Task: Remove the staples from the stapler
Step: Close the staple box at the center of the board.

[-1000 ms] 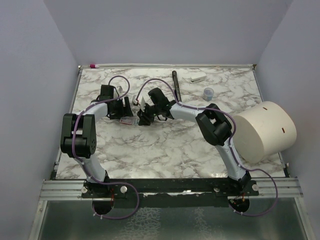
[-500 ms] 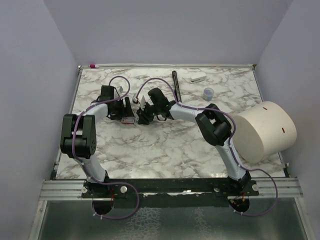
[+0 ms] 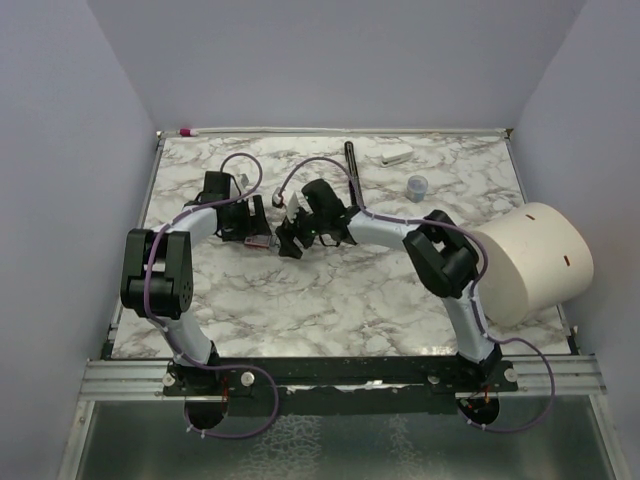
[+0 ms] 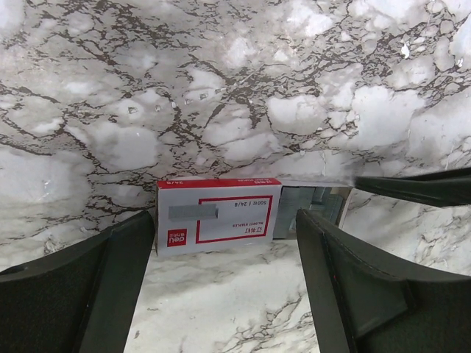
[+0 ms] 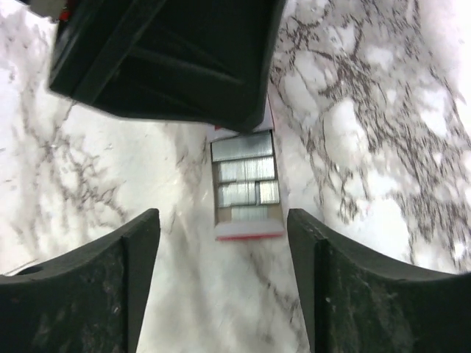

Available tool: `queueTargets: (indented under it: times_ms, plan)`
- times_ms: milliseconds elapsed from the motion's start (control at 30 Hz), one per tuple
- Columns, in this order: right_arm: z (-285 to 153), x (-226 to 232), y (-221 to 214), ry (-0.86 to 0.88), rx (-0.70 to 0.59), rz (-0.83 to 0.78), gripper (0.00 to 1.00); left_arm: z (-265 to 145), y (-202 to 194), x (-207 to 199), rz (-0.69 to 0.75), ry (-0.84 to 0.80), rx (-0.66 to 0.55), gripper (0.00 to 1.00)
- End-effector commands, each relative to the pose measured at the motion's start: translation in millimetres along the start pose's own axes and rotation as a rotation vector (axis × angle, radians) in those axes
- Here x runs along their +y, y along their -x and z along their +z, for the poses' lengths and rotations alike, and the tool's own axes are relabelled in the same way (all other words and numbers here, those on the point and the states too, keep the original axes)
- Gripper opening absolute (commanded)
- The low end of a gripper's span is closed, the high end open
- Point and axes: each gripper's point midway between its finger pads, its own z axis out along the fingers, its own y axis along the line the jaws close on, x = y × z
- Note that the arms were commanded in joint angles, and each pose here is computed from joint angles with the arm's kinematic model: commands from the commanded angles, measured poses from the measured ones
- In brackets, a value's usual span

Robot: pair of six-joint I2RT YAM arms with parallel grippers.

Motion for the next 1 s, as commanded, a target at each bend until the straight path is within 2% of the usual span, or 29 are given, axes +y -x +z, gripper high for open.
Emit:
queueTargets:
  times_ms: [0,100,200,267,400,533,667,967]
  plan:
    - [-44,0,38,-0.141,-0.078,0.103,0.71,-10,-1,-2,0.013,0.012,-0.004,0.82]
    - [-62,-9,31,-0.258,-0.053,0.239,0.70,-18,8,-4,0.028,0.019,-0.038,0.84]
    - [-71,-13,20,-0.301,-0.029,0.375,0.67,-21,12,-4,0.026,0.018,-0.055,0.86]
    - [-72,-11,11,-0.270,-0.004,0.500,0.64,-22,14,-1,0.018,0.026,-0.059,0.86]
    - [-72,-12,2,-0.214,-0.014,0.692,0.51,-21,15,3,-0.012,0.011,-0.063,0.84]
    - [-63,-20,-9,-0.264,-0.016,0.809,0.49,-17,13,3,-0.040,-0.020,-0.047,0.82]
    - [-45,-16,-14,-0.200,0.027,0.849,0.41,-5,6,7,-0.063,-0.023,-0.010,0.81]
    - [-22,-5,-19,-0.088,0.000,0.964,0.27,-1,0,7,-0.075,-0.031,0.007,0.76]
